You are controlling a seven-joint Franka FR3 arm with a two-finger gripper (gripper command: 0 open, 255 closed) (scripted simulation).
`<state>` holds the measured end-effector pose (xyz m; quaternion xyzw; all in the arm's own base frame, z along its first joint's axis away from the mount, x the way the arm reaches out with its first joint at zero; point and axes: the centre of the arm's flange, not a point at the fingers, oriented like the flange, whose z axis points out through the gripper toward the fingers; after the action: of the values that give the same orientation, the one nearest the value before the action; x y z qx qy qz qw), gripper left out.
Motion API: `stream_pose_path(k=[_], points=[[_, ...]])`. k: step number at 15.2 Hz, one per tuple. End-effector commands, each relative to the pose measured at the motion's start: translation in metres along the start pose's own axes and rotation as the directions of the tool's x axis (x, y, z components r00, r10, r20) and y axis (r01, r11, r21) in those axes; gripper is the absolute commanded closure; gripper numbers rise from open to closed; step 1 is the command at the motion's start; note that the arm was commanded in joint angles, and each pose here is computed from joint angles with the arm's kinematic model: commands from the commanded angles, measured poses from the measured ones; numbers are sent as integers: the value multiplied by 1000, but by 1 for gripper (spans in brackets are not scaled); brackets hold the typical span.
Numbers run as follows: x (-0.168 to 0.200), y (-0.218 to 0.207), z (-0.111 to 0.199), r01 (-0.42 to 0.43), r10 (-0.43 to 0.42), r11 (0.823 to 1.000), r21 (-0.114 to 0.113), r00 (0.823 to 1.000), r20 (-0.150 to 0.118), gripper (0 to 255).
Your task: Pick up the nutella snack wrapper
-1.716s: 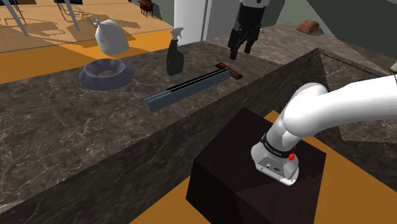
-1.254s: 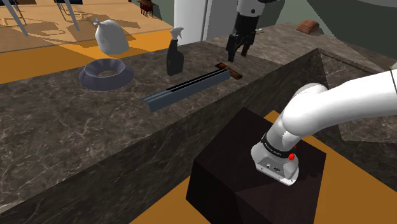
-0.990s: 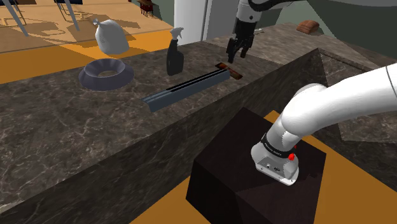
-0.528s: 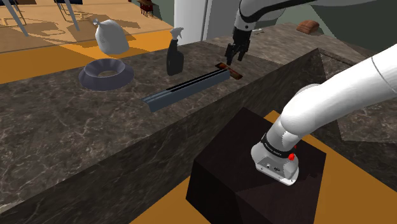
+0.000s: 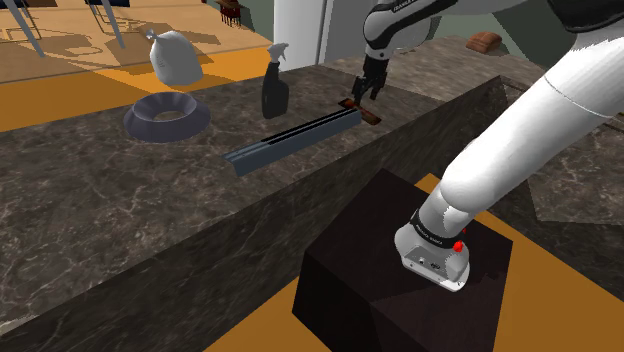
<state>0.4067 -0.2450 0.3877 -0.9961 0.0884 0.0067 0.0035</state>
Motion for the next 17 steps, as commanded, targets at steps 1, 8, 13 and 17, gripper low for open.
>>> stream_pose_path(k=[1, 8, 13, 17], points=[[14, 21, 12, -3, 3, 1000, 0, 1000, -4, 0], [25, 38, 51, -7, 7, 1000, 2, 1000, -8, 0], [25, 38, 64, -6, 6, 1000, 2, 1000, -8, 255], [26, 39, 63, -6, 6, 1000, 2, 1000, -8, 255]])
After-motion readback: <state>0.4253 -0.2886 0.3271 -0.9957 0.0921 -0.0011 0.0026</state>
